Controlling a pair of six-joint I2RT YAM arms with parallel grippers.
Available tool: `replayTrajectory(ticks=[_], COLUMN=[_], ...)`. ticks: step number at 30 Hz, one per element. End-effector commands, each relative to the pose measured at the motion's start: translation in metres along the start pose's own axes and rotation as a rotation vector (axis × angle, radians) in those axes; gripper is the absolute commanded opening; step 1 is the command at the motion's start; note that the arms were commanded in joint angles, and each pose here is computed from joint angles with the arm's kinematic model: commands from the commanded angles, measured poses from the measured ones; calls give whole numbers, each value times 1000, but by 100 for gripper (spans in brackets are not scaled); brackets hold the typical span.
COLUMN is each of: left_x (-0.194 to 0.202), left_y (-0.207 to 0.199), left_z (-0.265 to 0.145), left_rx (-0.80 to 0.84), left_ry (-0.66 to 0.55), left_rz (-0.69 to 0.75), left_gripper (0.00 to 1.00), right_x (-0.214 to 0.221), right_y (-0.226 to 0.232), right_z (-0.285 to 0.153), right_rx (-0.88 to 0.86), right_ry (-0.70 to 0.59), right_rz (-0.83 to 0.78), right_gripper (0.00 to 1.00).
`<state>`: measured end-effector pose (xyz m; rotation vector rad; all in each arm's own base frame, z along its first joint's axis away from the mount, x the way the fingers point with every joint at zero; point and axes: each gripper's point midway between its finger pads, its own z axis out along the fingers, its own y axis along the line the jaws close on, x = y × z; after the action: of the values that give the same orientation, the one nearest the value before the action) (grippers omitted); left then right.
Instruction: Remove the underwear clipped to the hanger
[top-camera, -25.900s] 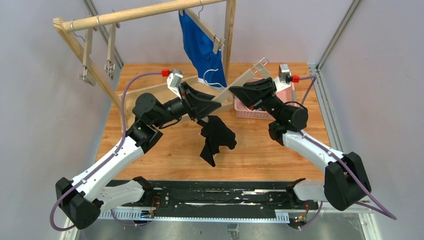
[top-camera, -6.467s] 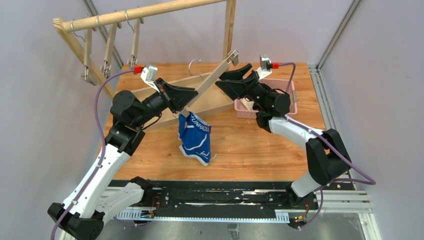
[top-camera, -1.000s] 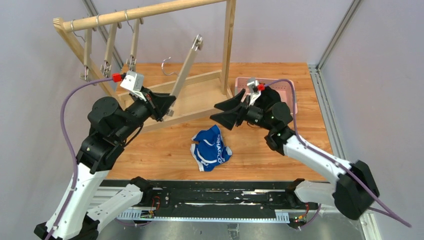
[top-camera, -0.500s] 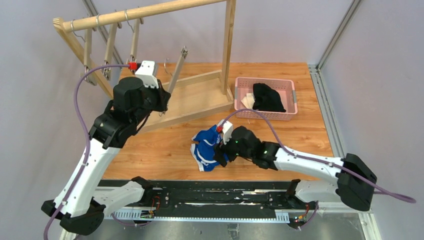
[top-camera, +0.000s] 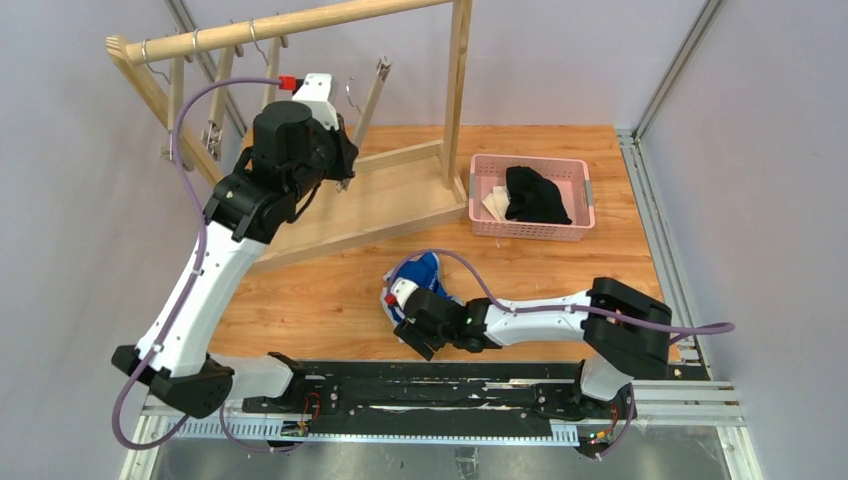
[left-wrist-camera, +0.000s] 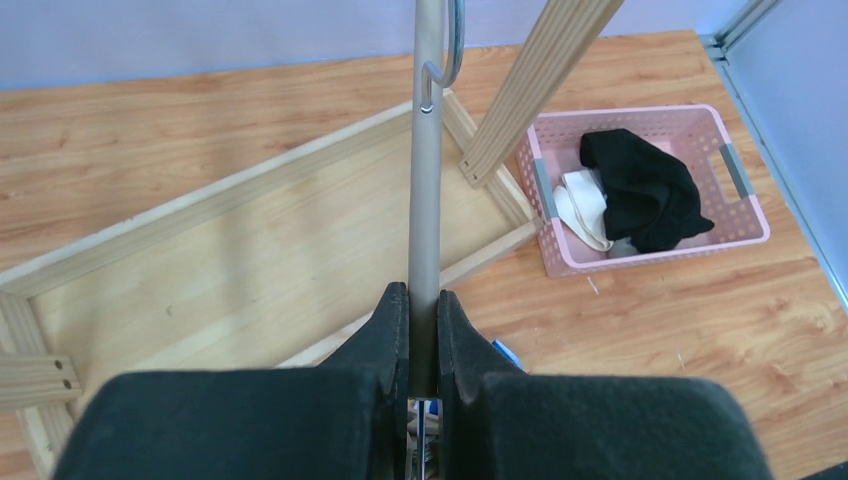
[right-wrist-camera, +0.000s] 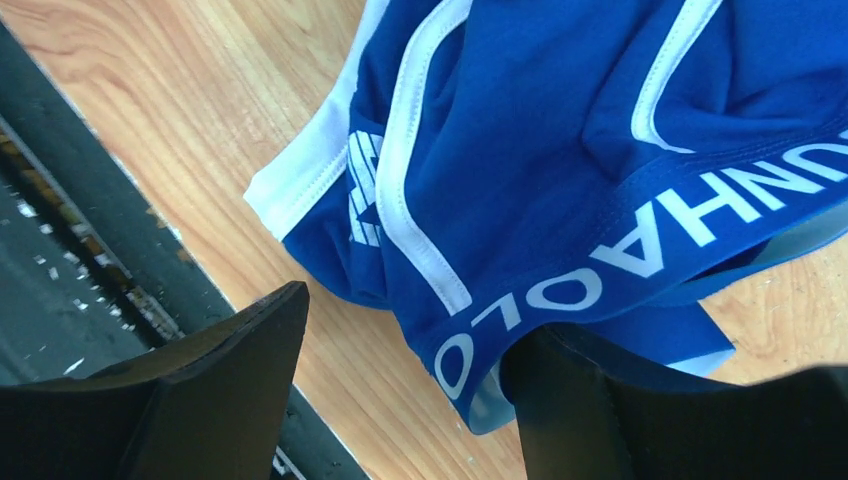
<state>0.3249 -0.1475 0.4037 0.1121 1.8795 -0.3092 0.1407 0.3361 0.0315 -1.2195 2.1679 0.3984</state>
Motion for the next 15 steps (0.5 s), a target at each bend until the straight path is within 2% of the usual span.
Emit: replayTrajectory(ticks=[1, 5, 8, 15], left_x=[-29, -43, -53, -64], left_y=[-8, -5, -5, 1], left_z=[5, 10, 10, 9], left_rx=[10, -20, -30, -59], left_ry=[-53, -69, -86, -89], left_rz=[11, 25, 32, 68], left_gripper=[0, 0, 0, 0], right_x=[5, 10, 6, -25], right_y=[-10, -16, -19, -57], right_z=[6, 7, 1, -50], right_rx=[113, 157, 174, 349], right_ry=[62, 111, 99, -15], right_rz=[-31, -34, -28, -16], right_gripper=[60, 26, 3, 1])
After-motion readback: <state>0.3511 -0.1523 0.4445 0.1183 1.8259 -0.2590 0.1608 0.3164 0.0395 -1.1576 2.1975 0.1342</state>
